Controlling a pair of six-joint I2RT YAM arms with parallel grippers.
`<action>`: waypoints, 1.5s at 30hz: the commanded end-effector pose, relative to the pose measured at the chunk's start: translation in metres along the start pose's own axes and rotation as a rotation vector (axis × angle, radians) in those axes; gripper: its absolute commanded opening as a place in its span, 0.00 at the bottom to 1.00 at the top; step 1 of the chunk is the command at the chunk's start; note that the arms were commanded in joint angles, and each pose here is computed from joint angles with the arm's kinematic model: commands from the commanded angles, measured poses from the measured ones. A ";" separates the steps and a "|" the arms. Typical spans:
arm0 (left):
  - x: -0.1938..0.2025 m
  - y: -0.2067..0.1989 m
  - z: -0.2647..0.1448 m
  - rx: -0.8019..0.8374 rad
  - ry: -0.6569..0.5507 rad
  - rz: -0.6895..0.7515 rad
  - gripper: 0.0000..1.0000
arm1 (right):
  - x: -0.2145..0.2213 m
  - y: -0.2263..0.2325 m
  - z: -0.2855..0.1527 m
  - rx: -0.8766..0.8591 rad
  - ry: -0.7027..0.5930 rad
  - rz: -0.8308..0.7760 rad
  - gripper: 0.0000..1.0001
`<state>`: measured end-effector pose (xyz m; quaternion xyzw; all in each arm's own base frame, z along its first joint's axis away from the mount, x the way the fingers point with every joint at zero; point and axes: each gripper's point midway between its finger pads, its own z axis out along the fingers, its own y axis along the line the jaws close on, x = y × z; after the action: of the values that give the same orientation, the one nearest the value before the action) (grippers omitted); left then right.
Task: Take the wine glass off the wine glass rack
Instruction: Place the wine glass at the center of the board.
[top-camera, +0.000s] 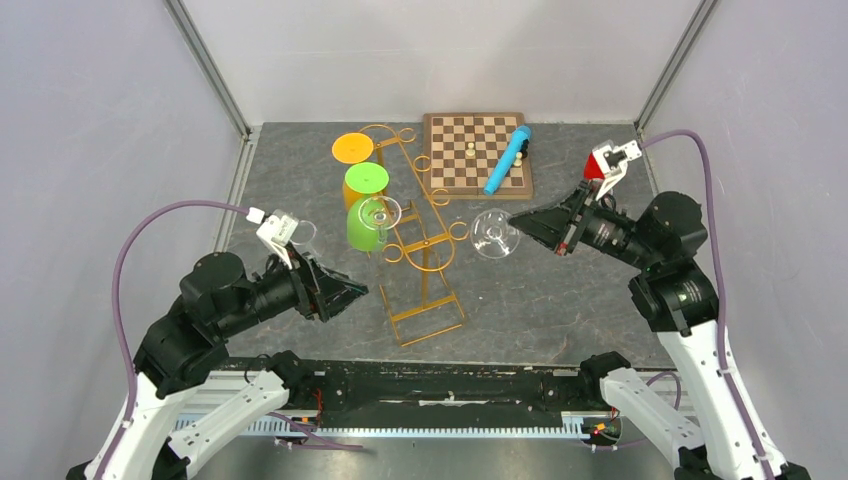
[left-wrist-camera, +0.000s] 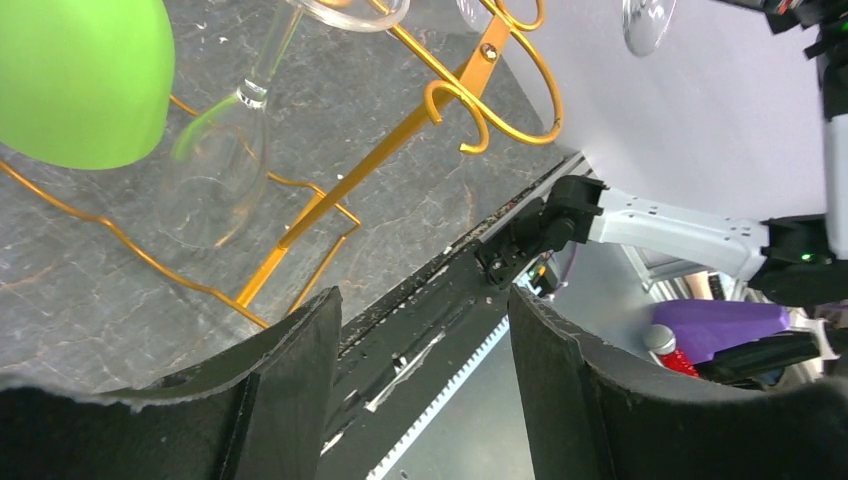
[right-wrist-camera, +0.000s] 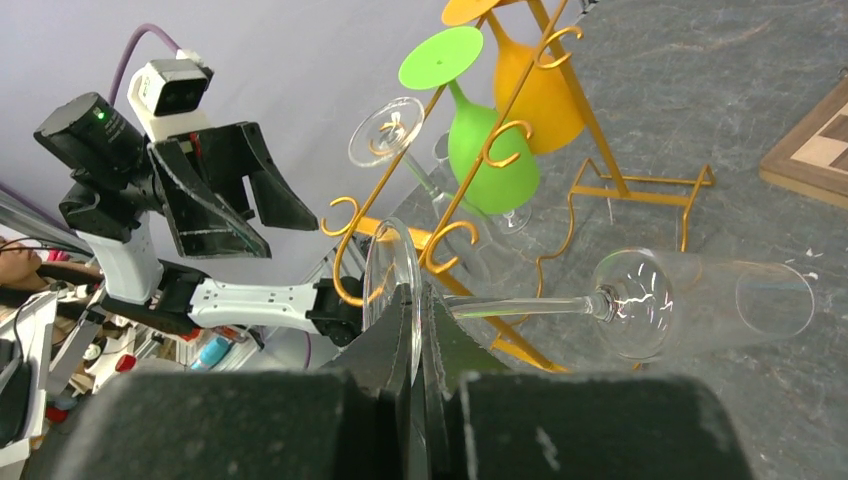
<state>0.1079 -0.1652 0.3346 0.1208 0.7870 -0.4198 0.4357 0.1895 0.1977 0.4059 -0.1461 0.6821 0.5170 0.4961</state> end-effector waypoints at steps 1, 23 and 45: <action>-0.012 -0.023 -0.009 0.079 -0.039 -0.089 0.68 | 0.000 0.017 -0.014 -0.042 -0.020 -0.056 0.00; -0.016 -0.026 -0.020 0.079 -0.097 -0.223 0.69 | 0.069 0.022 -0.020 -0.134 0.169 0.054 0.00; -0.015 -0.017 -0.016 0.033 -0.103 -0.276 0.70 | 0.110 0.113 0.010 -0.439 0.415 0.037 0.00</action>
<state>0.0938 -0.1611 0.3510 0.0155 0.7776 -0.4835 0.4016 0.0762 0.2731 0.3372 -0.2973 0.7015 0.5963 0.2529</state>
